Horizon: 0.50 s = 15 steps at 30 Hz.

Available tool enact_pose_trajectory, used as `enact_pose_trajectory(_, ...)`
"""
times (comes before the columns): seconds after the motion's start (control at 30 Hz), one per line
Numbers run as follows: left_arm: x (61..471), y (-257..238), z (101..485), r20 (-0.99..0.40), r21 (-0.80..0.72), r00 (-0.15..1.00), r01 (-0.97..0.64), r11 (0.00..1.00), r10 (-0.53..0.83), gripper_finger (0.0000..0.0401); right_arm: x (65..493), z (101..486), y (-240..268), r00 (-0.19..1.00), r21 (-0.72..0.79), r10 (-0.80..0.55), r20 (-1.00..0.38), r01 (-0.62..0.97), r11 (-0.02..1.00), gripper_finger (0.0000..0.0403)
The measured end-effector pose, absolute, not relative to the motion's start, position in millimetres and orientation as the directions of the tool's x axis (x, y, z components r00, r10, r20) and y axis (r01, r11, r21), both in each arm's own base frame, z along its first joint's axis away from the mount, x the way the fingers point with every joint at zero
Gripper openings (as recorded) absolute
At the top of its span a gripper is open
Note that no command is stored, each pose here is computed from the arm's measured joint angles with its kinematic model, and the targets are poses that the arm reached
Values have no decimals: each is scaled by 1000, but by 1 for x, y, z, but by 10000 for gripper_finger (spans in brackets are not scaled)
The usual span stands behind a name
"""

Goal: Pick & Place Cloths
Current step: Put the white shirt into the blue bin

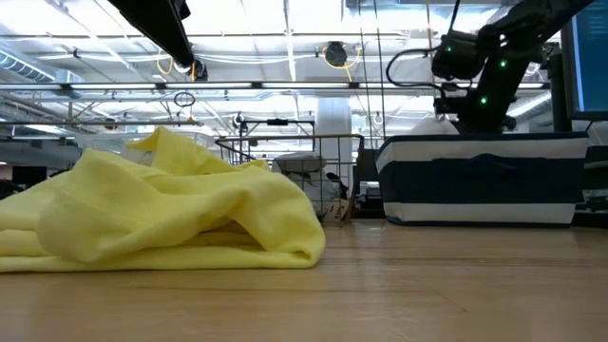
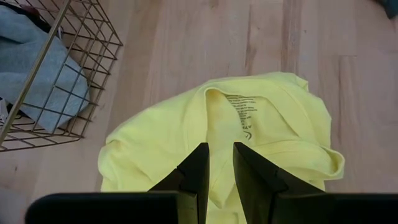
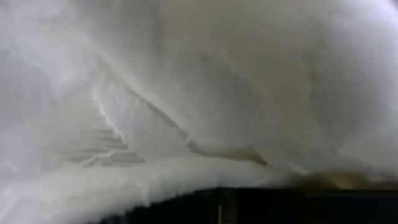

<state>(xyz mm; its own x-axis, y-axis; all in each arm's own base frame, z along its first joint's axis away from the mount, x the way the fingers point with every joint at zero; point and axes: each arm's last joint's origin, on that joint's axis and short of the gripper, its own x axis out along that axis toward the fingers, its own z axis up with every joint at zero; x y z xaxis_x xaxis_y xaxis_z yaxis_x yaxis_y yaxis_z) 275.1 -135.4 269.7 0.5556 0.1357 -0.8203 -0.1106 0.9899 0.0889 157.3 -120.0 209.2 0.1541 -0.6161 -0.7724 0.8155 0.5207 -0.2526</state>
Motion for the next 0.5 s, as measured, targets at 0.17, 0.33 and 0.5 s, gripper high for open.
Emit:
enact_pose_trajectory(0.17,276,-136,270,-815,82,564,-111,990,131,76,154,205,-128,162,-204,-564,-810,823,530,3)
enact_pose_trajectory(0.33,276,-136,271,-813,77,569,-110,991,126,76,155,203,-132,187,-190,-542,-819,804,563,18)
enact_pose_trajectory(0.5,276,-136,271,-813,77,569,-108,991,125,76,156,201,-132,185,-203,-535,-824,785,585,56)
